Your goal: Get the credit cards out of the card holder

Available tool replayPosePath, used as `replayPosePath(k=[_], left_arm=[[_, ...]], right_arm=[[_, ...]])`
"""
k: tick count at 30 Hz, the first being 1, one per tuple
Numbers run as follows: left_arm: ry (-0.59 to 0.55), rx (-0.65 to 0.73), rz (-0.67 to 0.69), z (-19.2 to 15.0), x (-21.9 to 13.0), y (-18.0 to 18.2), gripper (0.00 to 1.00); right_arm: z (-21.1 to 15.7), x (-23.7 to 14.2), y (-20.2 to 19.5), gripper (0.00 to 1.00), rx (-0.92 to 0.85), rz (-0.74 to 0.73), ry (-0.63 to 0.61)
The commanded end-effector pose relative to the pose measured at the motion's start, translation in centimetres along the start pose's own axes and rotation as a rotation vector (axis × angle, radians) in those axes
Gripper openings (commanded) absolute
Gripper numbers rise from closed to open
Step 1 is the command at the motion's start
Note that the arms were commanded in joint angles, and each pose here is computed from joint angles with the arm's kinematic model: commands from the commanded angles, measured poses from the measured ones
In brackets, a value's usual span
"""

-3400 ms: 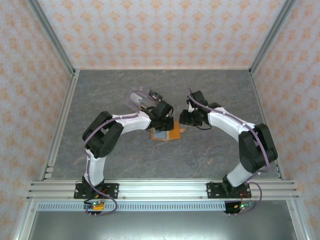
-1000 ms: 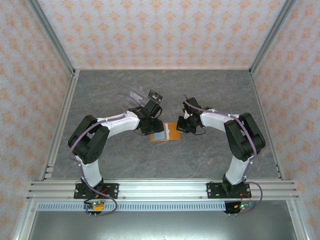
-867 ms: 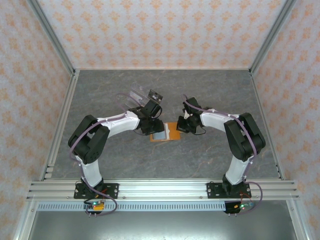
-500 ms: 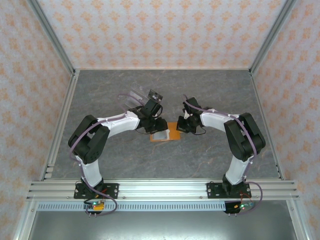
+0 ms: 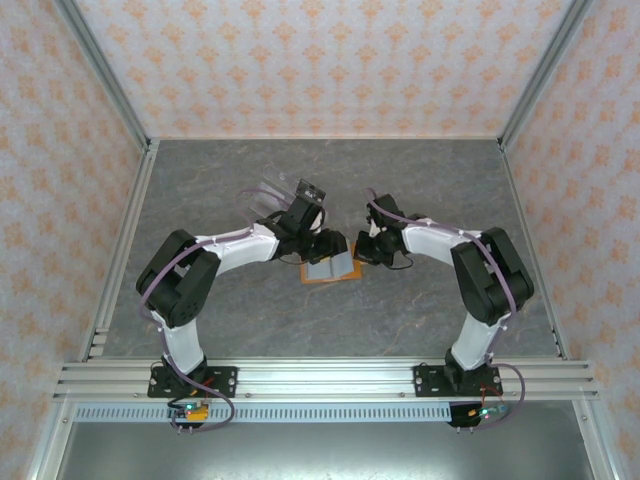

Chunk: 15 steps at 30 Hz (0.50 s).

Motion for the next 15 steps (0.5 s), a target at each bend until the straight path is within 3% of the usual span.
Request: replayPosePath(k=[1,8,15], left_arm=[[0.015,-0.01,-0.098,0.6,0.8,-1.5,0.5],[0.025,-0.033,-0.058,0.9,2.7,-0.2,0.5],[-0.006,-0.029,0.02,1.0,2.2,1.1,0.28]], right_arm=[[0.9,-2.2,0.3,0.1,0.004,0.003,-0.09],[0.8,-4.1,0.5,0.12,-0.011,-0.003,-0.142],[0.3,-2.9,2.1,0.12,-0.037,0.108,-0.06]])
Point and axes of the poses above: each hand's point on the last joint's axis, 136 mm out from that joint toward the fingers, its own x axis out along the fingers, its own y axis along the line the jaws close on, z = x × y, the point moved 4 cm from there along -x, back along the fingers, and after that the axes turned 11 degrees about -x, right-handed, at the moved point
